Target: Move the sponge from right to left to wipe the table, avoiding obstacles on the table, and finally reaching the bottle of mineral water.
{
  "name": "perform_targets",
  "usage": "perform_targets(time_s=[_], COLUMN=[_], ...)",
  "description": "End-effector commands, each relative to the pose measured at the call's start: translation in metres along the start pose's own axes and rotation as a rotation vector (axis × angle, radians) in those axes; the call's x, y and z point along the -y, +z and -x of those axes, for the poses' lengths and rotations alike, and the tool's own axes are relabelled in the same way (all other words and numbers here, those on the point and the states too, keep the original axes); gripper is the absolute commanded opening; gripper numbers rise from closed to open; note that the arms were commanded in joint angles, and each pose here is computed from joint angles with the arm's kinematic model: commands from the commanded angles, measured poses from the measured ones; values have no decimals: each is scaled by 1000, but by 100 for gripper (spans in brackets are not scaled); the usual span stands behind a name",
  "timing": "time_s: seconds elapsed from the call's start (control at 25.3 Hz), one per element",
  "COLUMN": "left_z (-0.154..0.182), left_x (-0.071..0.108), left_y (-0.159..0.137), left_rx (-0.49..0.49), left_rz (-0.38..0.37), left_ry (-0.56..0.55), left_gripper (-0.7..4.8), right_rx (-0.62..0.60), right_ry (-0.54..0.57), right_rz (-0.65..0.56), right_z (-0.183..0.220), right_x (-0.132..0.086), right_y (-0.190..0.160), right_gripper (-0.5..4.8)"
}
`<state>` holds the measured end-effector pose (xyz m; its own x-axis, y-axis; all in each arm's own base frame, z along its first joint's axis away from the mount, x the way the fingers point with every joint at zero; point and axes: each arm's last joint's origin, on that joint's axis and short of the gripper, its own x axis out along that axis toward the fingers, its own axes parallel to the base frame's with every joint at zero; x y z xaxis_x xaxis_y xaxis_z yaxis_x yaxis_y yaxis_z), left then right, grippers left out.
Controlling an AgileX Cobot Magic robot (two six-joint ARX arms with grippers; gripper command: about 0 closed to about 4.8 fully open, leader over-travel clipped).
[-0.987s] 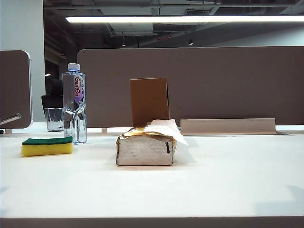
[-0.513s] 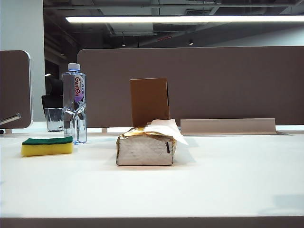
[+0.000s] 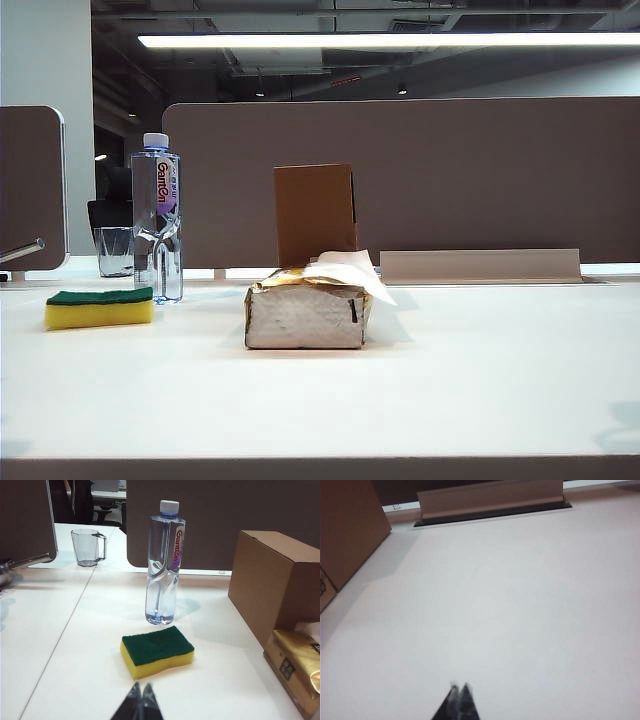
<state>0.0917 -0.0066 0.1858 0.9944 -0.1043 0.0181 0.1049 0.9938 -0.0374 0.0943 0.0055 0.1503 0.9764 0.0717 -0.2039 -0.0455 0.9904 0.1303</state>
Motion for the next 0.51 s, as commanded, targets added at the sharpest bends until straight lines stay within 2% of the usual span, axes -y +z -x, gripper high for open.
perform_targets(time_s=[0.04, 0.51], left_z=[-1, -5], left_x=[0, -1], left_y=[-1, -21], left_rx=[6, -26], left_rz=[-5, -4], left_ry=[1, 2], left_gripper=[-6, -6], right_rx=[29, 20], right_ry=[-1, -6], right_rz=[8, 60], right_z=[-1, -3], right_x=[0, 1], right_y=[1, -3], right_gripper=[-6, -6])
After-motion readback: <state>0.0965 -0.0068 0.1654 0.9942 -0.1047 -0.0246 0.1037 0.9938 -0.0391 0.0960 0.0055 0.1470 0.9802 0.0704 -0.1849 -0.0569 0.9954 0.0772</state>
